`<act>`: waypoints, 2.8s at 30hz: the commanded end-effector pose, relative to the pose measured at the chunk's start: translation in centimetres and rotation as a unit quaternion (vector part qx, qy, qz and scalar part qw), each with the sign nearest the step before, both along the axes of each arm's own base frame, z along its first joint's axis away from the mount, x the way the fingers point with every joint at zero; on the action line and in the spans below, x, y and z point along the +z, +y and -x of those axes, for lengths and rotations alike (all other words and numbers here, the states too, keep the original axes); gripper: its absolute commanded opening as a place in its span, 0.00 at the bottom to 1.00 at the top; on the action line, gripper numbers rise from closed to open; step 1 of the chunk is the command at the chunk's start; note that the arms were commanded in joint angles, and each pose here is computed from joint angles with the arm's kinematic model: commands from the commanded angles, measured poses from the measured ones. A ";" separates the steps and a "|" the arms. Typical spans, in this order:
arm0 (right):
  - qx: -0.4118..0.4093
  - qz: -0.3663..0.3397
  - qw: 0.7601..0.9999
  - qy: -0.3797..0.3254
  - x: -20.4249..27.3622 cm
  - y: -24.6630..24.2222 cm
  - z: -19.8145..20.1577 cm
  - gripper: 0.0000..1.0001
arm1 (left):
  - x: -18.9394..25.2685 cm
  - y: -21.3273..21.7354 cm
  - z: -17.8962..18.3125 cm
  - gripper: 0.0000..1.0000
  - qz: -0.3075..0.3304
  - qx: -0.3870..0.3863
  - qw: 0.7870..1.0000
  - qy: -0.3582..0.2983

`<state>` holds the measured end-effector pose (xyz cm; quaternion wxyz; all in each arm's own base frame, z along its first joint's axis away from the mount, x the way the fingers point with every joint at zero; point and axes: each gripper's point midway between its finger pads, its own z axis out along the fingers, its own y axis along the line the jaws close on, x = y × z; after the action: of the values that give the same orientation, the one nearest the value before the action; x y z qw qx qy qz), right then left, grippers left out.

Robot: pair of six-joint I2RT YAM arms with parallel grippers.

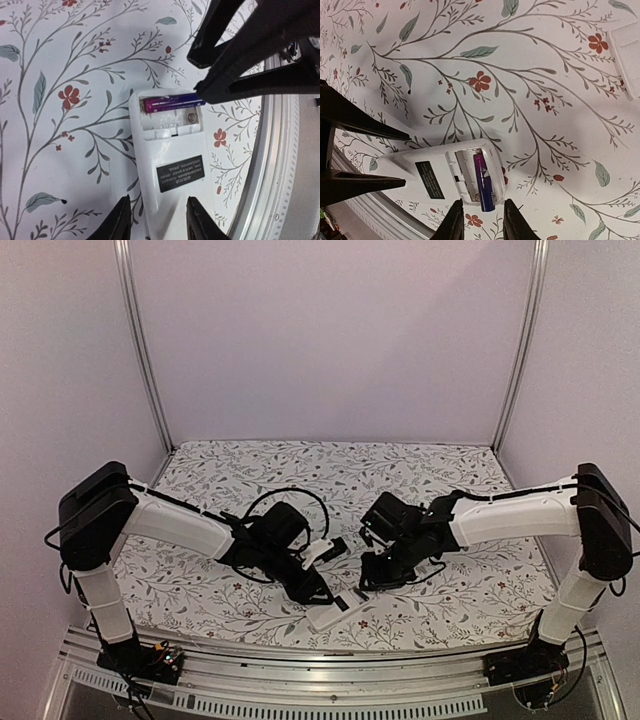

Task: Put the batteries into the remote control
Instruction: Load the battery into the battery compartment.

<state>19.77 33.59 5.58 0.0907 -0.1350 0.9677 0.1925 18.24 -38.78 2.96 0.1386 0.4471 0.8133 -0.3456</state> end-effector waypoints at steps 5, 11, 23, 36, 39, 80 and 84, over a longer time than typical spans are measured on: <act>-0.014 -0.011 0.999 0.033 -0.4 -0.7 1.4 0.24 | -0.3 -0.1 -0.2 0.39 0.000 -0.008 1.000 0.006; -0.016 -0.014 0.999 0.034 -0.8 -0.5 1.3 0.20 | -0.6 -0.1 -0.1 0.39 -0.006 -0.008 1.000 0.008; -0.027 -0.005 0.999 0.041 -1.9 -1.1 1.5 0.16 | -0.8 -0.1 -0.1 0.39 -0.008 -0.009 1.000 0.009; -0.032 -0.019 0.998 0.048 -2.1 -0.6 1.7 0.12 | -0.7 -0.3 -0.1 0.39 -0.006 -0.011 1.000 0.006; -0.034 -0.020 0.998 0.052 -2.3 -0.7 1.9 0.11 | -1.0 -0.2 -0.1 0.39 -0.009 -0.010 1.000 0.009; -0.093 -0.009 0.995 0.039 -4.2 -0.5 0.2 0.04 | -2.3 -1.4 0.8 0.25 -0.003 -0.041 0.999 0.033; -0.085 -0.008 0.996 0.034 -4.0 -0.3 0.0 0.04 | -2.4 -1.4 0.8 0.25 -0.005 -0.039 0.999 0.032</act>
<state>19.61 34.09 2.91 0.0758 -0.0444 0.9701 0.2263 17.97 -40.36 2.01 0.1138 0.4610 0.7988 -0.3693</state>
